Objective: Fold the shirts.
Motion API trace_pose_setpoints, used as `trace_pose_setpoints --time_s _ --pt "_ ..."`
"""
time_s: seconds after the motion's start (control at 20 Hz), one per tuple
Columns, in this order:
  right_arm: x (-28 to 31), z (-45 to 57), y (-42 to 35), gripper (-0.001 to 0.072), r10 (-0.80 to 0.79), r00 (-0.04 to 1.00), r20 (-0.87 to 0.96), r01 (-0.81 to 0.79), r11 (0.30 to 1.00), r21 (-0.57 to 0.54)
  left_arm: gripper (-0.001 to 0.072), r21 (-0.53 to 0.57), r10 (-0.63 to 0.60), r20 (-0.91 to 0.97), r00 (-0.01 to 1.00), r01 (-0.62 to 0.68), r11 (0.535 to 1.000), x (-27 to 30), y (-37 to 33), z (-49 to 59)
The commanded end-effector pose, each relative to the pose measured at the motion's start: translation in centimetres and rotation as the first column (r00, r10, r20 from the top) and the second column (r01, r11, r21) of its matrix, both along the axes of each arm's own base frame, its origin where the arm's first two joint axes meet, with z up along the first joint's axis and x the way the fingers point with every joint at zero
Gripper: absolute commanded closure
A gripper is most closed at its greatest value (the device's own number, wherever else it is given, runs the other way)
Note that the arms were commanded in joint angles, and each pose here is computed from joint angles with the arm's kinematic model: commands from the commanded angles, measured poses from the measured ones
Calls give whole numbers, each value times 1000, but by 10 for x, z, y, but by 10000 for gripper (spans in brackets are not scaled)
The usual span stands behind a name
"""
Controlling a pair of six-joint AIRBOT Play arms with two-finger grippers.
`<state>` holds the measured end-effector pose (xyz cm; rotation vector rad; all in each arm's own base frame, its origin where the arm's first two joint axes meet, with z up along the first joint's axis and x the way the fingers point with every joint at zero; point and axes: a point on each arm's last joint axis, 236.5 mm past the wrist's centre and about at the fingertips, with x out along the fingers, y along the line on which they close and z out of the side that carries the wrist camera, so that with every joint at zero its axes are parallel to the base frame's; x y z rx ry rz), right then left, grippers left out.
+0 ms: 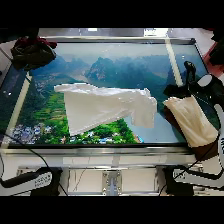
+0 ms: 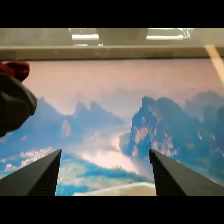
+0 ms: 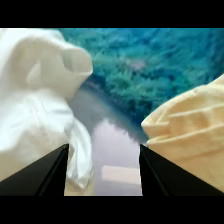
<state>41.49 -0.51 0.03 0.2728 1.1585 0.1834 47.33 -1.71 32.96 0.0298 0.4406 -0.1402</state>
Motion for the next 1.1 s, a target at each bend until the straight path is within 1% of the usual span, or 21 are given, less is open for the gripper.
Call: trace_pose_setpoints --time_s 0.0,0.05,0.15,0.3,0.35,0.4,0.45,0.5,0.55,0.65,0.75,0.8,0.85,0.9,0.95,1.0,1.05 --pt "-30 -28 26 183 99 995 -21 -94 984 154 82 40 15 -142 990 -9 999 -68 13 -9" --pt "-28 -34 34 151 98 995 11 -98 979 179 83 16 32 -141 990 -30 999 -77 14 -9" --pt "-18 -42 49 150 92 993 80 -108 969 224 83 -31 57 -136 989 -61 998 -91 12 -13" --pt "-13 -56 70 150 109 991 82 -127 956 266 83 -73 82 -128 988 -92 993 -103 12 -22" --pt "-8 -58 81 151 135 985 111 -161 947 277 83 -81 86 -139 987 -98 992 -106 12 -28" --pt "-2 -61 88 159 128 984 125 -158 947 281 83 -89 90 -154 984 -105 990 -108 11 -34" --pt "3 -65 92 231 123 983 133 -155 952 264 83 -94 92 -170 981 -109 990 -108 11 -41" --pt "4 -65 92 413 131 982 140 -162 955 248 83 -96 94 -191 977 -114 989 -107 11 -50" --pt "6 -61 93 680 139 980 145 -173 953 250 84 -91 102 -210 972 -123 988 -106 14 -62" --pt "6 -43 90 686 147 979 143 -183 940 288 84 -93 163 -240 957 -189 977 -101 26 -88" --pt "9 -13 79 687 130 978 165 -178 932 317 84 -88 248 -307 919 -287 954 -111 41 -135" --pt "9 1 72 687 130 975 180 -182 932 313 109 -92 309 -341 888 -358 929 -121 51 -162" --pt "8 14 63 687 126 973 191 -180 937 299 133 -98 377 -377 846 -442 892 -136 61 -196" --pt "7 25 54 687 116 972 204 -170 946 276 133 -145 442 -422 792 -540 829 -155 66 -230" --pt "5 35 47 687 114 970 217 -168 954 247 133 -193 476 -475 740 -615 764 -174 65 -264" --pt "3 43 42 687 107 968 225 -159 961 227 135 -269 502 -545 671 -707 653 -193 59 -298" --pt "0 50 41 687 105 967 233 -157 964 217 135 -347 494 -611 618 -770 535 -207 48 -324"
